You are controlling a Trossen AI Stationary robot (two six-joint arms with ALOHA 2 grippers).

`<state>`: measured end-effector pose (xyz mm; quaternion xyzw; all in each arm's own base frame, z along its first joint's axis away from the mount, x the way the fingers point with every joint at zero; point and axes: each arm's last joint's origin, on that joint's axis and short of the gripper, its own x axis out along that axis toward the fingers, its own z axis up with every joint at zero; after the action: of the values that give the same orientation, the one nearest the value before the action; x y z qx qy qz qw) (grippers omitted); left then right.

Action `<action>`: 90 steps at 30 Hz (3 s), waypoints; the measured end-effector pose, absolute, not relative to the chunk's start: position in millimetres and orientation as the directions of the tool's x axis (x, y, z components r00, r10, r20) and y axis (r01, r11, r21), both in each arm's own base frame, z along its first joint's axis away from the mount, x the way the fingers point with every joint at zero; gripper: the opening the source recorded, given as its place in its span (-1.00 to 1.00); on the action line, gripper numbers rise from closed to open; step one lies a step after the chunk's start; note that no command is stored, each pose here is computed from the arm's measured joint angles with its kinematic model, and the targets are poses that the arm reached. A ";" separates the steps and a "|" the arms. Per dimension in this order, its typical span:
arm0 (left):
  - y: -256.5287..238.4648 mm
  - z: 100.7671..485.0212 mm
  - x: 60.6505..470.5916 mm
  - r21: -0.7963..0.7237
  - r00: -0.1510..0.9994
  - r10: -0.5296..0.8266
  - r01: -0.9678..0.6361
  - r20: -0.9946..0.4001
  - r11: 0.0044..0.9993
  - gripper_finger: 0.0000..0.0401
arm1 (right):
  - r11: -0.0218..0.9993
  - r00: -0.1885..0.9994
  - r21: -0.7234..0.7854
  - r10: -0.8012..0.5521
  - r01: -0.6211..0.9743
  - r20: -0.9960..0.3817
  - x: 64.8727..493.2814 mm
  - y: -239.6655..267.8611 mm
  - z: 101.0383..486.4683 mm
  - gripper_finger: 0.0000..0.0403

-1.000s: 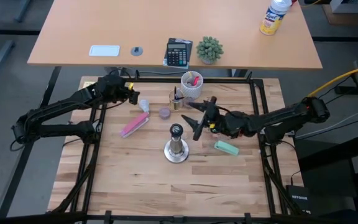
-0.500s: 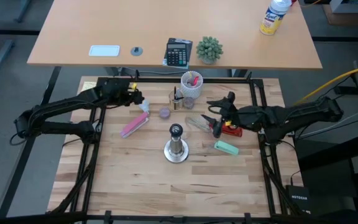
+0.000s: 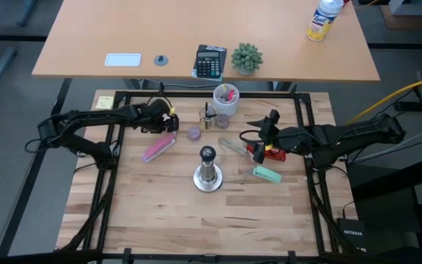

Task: Screw lightbulb
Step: Insert the lightbulb into the lamp socket

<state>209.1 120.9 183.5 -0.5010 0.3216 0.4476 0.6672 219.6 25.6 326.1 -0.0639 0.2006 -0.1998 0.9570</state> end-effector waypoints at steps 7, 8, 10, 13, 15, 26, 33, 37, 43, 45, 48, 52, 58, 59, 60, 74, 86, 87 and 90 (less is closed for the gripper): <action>129.4 172.9 212.3 -0.375 0.373 0.276 -0.926 -0.886 0.049 0.09 | 0.912 0.839 -0.204 -0.408 0.356 -0.361 219.5 25.5 325.8 0.39; 130.8 172.3 213.1 -0.381 0.379 0.278 -0.923 -0.883 0.048 0.09 | 0.912 0.839 -0.204 -0.408 0.355 -0.361 219.5 25.5 325.8 0.39; 133.1 170.7 213.9 -0.387 0.383 0.277 -0.921 -0.881 0.044 0.09 | 0.912 0.838 -0.206 -0.408 0.355 -0.363 219.4 25.5 325.5 0.39; 134.1 168.4 215.3 -0.391 0.386 0.272 -0.920 -0.881 0.038 0.09 | 0.912 0.836 -0.208 -0.408 0.354 -0.366 219.3 25.5 325.2 0.39; 135.4 167.1 217.2 -0.401 0.394 0.276 -0.916 -0.877 0.034 0.09 | 0.912 0.836 -0.208 -0.408 0.354 -0.366 219.3 25.5 325.2 0.39; 148.5 160.6 212.9 -0.401 0.371 0.292 -0.915 -0.881 -0.046 0.09 | 0.911 0.834 -0.231 -0.408 0.343 -0.370 219.1 25.5 324.6 0.39; 150.6 166.5 223.2 -0.493 0.474 0.319 -0.870 -0.820 0.026 0.09 | 0.910 0.829 -0.239 -0.409 0.339 -0.382 218.6 25.4 323.2 0.39; 146.8 167.4 227.0 -0.493 0.491 0.316 -0.866 -0.812 0.078 0.09 | 0.910 0.829 -0.241 -0.409 0.338 -0.382 218.6 25.4 323.2 0.39; 145.5 167.6 228.7 -0.477 0.498 0.315 -0.867 -0.808 0.147 0.09 | 0.908 0.829 -0.260 -0.409 0.328 -0.381 218.6 25.4 323.3 0.39; 146.1 167.8 229.6 -0.474 0.505 0.320 -0.863 -0.802 0.175 0.09 | 0.908 0.829 -0.261 -0.409 0.328 -0.381 218.6 25.4 323.3 0.39; 144.4 167.8 230.7 -0.463 0.507 0.317 -0.862 -0.802 0.207 0.09 | 0.908 0.830 -0.261 -0.409 0.328 -0.380 218.7 25.4 323.4 0.39; 143.5 167.1 231.4 -0.461 0.506 0.313 -0.862 -0.804 0.210 0.09 | 0.908 0.830 -0.261 -0.409 0.328 -0.380 218.7 25.4 323.5 0.39; 143.8 155.0 235.0 -0.444 0.478 0.288 -0.878 -0.830 0.178 0.09 | 0.908 0.831 -0.259 -0.409 0.329 -0.378 218.8 25.4 323.7 0.39; 143.9 151.9 235.4 -0.439 0.470 0.279 -0.883 -0.838 0.169 0.09 | 0.908 0.831 -0.260 -0.409 0.329 -0.378 218.8 25.4 323.6 0.39; 144.1 149.2 236.2 -0.437 0.465 0.274 -0.885 -0.842 0.161 0.09 | 0.908 0.831 -0.259 -0.409 0.329 -0.378 218.8 25.4 323.7 0.39; 155.7 126.3 245.9 -0.445 0.468 0.286 -0.884 -0.836 0.147 0.09 | 0.908 0.830 -0.262 -0.409 0.327 -0.380 218.7 25.4 323.4 0.39; 156.8 128.8 243.7 -0.429 0.466 0.301 -0.885 -0.832 0.184 -0.25 | 0.908 0.829 -0.263 -0.409 0.327 -0.381 218.6 25.4 323.3 0.39; 156.9 128.8 243.7 -0.426 0.465 0.302 -0.885 -0.832 0.187 -0.30 | 0.908 0.829 -0.263 -0.409 0.327 -0.381 218.6 25.4 323.3 0.39; 157.2 129.0 243.8 -0.429 0.467 0.305 -0.884 -0.830 0.187 -0.41 | 0.908 0.829 -0.263 -0.409 0.326 -0.382 218.6 25.4 323.2 0.39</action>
<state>243.8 157.2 129.0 -0.4804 0.3012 0.4193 0.7090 218.6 25.4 323.2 -0.0937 0.2196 -0.1932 0.9517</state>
